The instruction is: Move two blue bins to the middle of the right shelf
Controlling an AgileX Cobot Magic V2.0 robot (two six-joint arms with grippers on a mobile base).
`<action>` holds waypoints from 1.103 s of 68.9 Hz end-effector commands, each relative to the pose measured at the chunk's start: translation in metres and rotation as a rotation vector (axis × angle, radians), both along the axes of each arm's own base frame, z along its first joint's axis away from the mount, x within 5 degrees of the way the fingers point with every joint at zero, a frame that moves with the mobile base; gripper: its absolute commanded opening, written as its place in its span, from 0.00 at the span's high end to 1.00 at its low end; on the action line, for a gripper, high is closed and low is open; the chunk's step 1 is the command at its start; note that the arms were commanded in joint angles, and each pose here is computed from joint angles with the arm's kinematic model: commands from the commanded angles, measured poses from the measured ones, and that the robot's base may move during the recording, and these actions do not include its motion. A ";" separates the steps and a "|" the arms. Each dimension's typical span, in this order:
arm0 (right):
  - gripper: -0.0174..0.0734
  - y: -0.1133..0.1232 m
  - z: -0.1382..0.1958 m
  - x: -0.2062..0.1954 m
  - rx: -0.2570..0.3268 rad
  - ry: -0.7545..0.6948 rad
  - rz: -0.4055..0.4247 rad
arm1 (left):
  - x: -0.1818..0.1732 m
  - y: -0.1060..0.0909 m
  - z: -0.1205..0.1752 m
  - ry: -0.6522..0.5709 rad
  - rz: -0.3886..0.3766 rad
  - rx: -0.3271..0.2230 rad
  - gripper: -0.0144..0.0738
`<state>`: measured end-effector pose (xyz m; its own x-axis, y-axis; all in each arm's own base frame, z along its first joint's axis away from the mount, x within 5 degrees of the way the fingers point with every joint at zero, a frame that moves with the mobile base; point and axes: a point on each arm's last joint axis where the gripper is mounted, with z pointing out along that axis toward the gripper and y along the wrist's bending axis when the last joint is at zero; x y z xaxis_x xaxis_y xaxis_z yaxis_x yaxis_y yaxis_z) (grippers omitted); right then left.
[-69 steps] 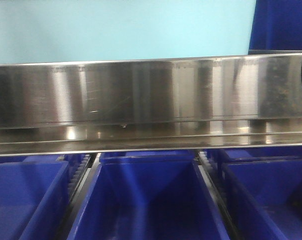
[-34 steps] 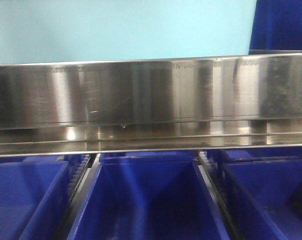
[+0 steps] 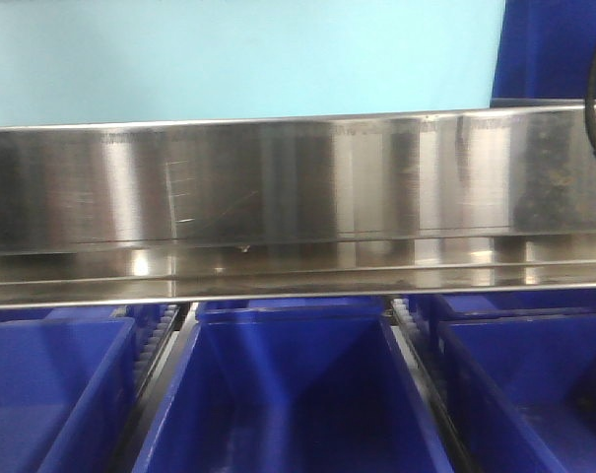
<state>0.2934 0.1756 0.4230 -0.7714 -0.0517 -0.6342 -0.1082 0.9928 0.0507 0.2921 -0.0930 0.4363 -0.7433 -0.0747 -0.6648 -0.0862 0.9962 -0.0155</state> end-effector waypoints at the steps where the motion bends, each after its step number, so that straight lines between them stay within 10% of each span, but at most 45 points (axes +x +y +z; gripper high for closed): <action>1: 0.41 -0.004 0.007 -0.003 -0.002 -0.028 0.003 | -0.001 -0.001 0.003 -0.011 -0.019 0.011 0.43; 76: 0.41 -0.001 0.010 0.000 0.020 -0.062 0.015 | 0.003 0.000 0.007 -0.074 -0.026 0.039 0.43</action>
<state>0.2946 0.1773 0.4242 -0.7588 -0.0503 -0.6494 -0.1199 0.9908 0.0634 0.2953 -0.0912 0.4402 -0.7094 -0.0323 -0.7040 -0.0690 0.9973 0.0238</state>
